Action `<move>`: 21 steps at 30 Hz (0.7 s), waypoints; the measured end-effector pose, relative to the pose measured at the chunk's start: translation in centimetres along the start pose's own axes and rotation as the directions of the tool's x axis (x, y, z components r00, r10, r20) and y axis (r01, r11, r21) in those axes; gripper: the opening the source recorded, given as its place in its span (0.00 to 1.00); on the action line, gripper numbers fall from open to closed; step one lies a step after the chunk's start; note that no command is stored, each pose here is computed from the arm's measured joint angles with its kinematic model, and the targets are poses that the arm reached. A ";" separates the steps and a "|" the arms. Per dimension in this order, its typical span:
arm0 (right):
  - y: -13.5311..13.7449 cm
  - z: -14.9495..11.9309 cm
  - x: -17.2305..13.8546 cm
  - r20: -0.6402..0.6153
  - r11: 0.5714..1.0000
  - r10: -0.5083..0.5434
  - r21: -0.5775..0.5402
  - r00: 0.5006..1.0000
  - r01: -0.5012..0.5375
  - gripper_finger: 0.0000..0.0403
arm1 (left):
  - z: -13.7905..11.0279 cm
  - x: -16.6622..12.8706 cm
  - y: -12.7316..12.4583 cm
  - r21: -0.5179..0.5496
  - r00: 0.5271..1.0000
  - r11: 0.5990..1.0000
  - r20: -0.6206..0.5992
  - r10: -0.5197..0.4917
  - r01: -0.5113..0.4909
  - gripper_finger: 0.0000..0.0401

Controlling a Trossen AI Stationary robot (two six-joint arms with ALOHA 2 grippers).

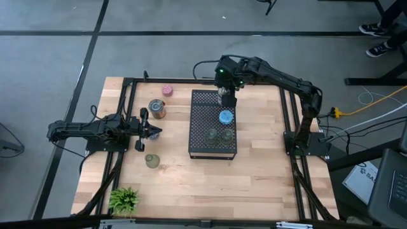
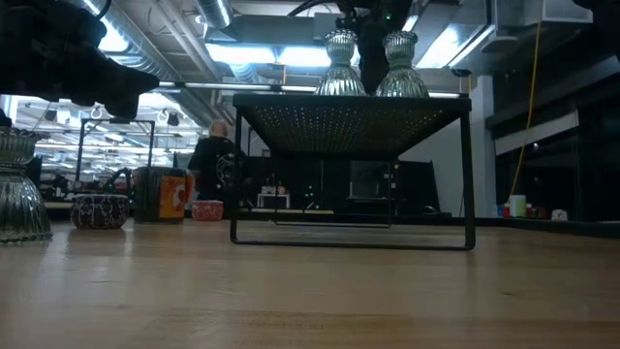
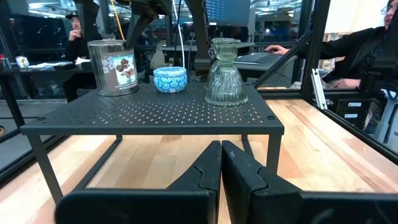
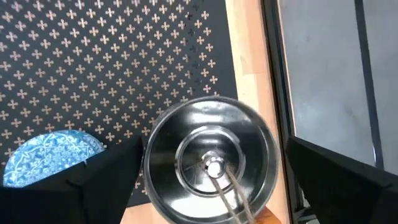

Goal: Pick & Place candle stick holders
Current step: Put the patterned pink scented candle on the shelf aligned with the other patterned blue scented candle

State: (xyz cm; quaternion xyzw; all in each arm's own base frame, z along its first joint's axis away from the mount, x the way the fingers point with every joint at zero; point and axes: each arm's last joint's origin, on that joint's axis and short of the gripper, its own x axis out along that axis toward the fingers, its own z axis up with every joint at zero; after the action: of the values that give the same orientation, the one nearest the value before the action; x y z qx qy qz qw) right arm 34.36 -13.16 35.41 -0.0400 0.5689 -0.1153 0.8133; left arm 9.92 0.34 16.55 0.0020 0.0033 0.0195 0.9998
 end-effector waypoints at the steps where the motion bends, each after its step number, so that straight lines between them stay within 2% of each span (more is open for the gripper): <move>1: 0.0 0.0 -0.2 0.010 1.000 -0.003 0.001 1.000 0.003 0.99 | 0.0 0.0 0.0 0.000 1.000 1.000 0.000 0.000 0.000 0.02; 8: 0.1 0.1 -2.9 0.092 1.000 -0.025 0.010 0.995 0.024 0.99 | 0.0 0.0 0.0 0.000 1.000 1.000 0.000 0.000 0.000 0.02; 16: 2.2 0.0 -6.0 0.199 1.000 -0.022 -0.016 0.980 0.026 0.99 | 0.0 0.0 0.0 0.000 1.000 1.000 0.000 0.000 0.000 0.02; 21: 3.4 -0.2 -6.7 0.219 1.000 -0.018 -0.016 0.976 0.022 0.99 | 0.0 0.0 0.0 0.000 1.000 1.000 0.001 0.000 0.000 0.02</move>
State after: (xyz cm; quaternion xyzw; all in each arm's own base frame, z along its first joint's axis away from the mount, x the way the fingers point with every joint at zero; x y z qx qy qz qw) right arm 32.44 -8.29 40.80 -0.0656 0.4765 -0.1130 0.8694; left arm 9.91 0.33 16.56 0.0020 0.0030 0.0194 0.9998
